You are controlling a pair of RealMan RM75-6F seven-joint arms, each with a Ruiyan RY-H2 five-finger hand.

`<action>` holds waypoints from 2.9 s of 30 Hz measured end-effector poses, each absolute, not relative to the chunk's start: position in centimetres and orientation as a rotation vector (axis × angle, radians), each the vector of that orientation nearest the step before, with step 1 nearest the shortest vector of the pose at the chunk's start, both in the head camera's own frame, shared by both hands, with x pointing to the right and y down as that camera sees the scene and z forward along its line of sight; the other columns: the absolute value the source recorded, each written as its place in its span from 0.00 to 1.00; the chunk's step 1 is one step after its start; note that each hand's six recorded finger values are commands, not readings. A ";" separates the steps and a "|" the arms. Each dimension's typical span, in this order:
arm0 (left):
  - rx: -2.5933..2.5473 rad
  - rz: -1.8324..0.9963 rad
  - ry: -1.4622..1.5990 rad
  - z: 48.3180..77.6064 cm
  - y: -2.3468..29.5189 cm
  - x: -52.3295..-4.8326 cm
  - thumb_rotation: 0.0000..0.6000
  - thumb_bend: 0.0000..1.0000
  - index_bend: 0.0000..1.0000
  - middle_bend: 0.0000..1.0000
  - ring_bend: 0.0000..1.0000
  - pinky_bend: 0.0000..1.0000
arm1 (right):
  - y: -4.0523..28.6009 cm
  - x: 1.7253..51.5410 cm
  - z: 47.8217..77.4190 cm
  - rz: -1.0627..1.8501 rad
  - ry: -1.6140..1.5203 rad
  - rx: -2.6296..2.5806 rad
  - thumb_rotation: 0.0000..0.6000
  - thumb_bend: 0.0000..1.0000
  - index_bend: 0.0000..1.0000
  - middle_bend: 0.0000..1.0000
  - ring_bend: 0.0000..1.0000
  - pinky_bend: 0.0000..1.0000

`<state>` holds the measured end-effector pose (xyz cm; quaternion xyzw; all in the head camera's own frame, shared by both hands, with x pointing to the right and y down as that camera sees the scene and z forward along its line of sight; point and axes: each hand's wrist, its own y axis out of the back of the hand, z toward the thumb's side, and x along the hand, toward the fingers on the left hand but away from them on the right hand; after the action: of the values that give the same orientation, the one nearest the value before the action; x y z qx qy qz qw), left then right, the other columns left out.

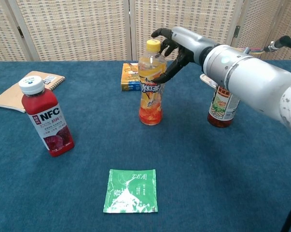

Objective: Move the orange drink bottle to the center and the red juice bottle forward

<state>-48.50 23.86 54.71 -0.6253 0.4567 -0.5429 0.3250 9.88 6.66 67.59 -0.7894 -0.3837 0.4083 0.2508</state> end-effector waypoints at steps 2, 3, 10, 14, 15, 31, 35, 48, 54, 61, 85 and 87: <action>-1.639 -1.425 1.194 54.7 23.9 -48.5 1.00 0.18 0.50 0.30 0.35 0.56 | 6.7 10.0 67.2 1.102 -1.046 -2.150 1.00 0.12 0.09 0.24 0.19 0.38; -1.639 -1.425 1.193 54.7 23.9 -48.4 1.00 0.18 0.50 0.30 0.35 0.56 | 6.7 10.1 66.9 1.096 -1.046 -2.150 1.00 0.12 0.09 0.24 0.18 0.38; -1.641 -1.425 1.184 54.8 24.0 -48.2 1.00 0.18 0.50 0.30 0.35 0.56 | 7.0 10.7 65.0 1.051 -1.052 -2.152 1.00 0.11 0.09 0.22 0.17 0.37; -1.644 -1.424 1.178 54.9 24.0 -48.1 1.00 0.18 0.50 0.30 0.35 0.56 | 7.1 11.4 63.5 1.022 -1.055 -2.144 1.00 0.10 0.09 0.22 0.17 0.36; -1.644 -1.424 1.176 54.9 24.0 -48.1 1.00 0.18 0.50 0.30 0.35 0.56 | 7.2 11.7 63.0 1.012 -1.056 -2.140 1.00 0.10 0.09 0.22 0.17 0.36; -1.668 -1.409 1.175 55.2 23.7 -47.3 1.00 0.18 0.46 0.30 0.35 0.56 | 7.9 19.1 54.3 0.971 -0.989 -1.955 1.00 0.10 0.09 0.22 0.17 0.36; -1.679 -1.399 1.172 55.3 23.6 -47.0 1.00 0.18 0.45 0.30 0.35 0.56 | 8.7 21.9 52.7 0.976 -0.978 -1.889 1.00 0.10 0.09 0.22 0.17 0.36; -1.770 -1.352 1.230 56.0 22.7 -45.4 1.00 0.18 0.19 0.30 0.34 0.56 | 13.4 31.0 50.8 0.997 -1.026 -1.807 1.00 0.10 0.09 0.23 0.17 0.35; -1.870 -1.344 1.235 56.9 21.8 -44.1 1.00 0.18 0.11 0.23 0.20 0.48 | 15.9 34.2 50.4 0.984 -1.062 -1.797 1.00 0.10 0.10 0.23 0.17 0.35; -1.988 -1.311 1.241 58.1 20.4 -42.1 1.00 0.17 0.08 0.14 0.13 0.36 | 17.6 35.8 49.3 0.922 -1.119 -1.799 1.00 0.10 0.10 0.23 0.17 0.35; -2.177 -1.317 1.189 62.8 19.6 -37.0 1.00 0.17 0.09 0.11 0.10 0.32 | 19.8 38.7 48.7 0.865 -1.199 -1.832 1.00 0.10 0.12 0.24 0.17 0.35; -2.187 -1.312 1.180 62.9 19.7 -36.5 1.00 0.17 0.09 0.11 0.10 0.32 | 19.9 38.8 48.7 0.862 -1.202 -1.834 1.00 0.10 0.12 0.24 0.17 0.35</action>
<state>-36.48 19.66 62.85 -0.7676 0.4141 -0.4605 0.1650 38.82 19.89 48.75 -0.7192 -0.4713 0.3381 0.3826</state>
